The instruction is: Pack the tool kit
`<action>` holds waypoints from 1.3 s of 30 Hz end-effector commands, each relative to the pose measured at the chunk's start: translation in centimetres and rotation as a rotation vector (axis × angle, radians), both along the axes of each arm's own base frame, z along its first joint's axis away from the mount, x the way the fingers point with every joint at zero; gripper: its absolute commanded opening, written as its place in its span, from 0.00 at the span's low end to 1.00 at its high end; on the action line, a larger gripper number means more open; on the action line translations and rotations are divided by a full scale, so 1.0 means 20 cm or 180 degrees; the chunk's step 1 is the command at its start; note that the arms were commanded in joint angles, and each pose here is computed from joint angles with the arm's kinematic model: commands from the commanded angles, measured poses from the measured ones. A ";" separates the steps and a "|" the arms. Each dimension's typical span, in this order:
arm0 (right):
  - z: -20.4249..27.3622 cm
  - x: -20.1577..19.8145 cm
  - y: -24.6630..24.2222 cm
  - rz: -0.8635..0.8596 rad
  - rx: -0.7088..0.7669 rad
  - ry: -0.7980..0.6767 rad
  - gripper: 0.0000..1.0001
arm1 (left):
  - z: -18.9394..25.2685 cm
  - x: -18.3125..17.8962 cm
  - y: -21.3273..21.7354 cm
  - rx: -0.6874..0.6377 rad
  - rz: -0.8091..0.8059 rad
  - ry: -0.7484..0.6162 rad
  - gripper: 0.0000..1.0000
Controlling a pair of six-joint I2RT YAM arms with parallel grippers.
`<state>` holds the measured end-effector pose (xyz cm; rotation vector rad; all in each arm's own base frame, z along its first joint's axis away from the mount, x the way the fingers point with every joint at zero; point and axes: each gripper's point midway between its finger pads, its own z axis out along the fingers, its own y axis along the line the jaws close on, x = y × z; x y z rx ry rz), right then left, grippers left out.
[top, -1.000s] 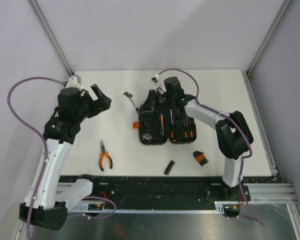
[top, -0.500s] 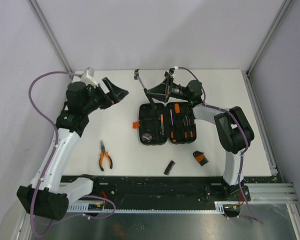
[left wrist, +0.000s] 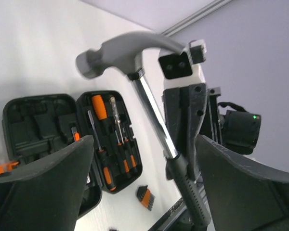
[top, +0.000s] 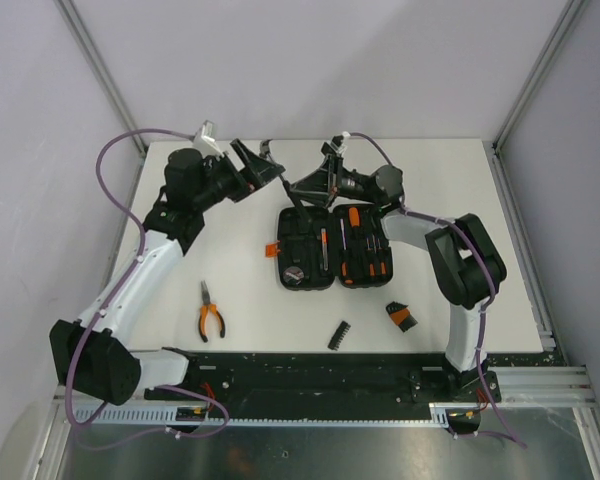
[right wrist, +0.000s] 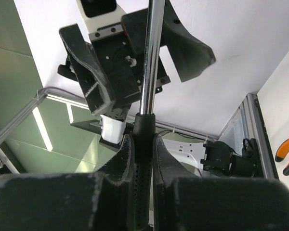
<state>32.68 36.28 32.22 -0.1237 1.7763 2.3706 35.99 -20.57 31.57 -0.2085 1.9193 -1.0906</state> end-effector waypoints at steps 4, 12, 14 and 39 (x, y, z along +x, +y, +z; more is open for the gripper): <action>0.21 -0.13 -0.01 0.0006 0.0187 -0.0615 0.00 | 0.19 0.07 -0.08 -0.0257 -0.0076 -0.0275 0.69; 0.21 -0.13 -0.01 0.0008 0.0171 -0.0590 0.00 | 0.14 0.07 -0.16 -0.0295 -0.0203 -0.0131 0.19; 0.20 -0.13 0.00 0.0005 0.0139 -0.0584 0.00 | 0.15 0.07 -0.16 -0.0290 -0.0190 -0.0151 0.05; -0.30 0.27 -0.85 -0.2473 -0.2878 -0.0396 0.78 | -0.52 0.12 -0.28 0.1427 0.0227 0.0512 0.00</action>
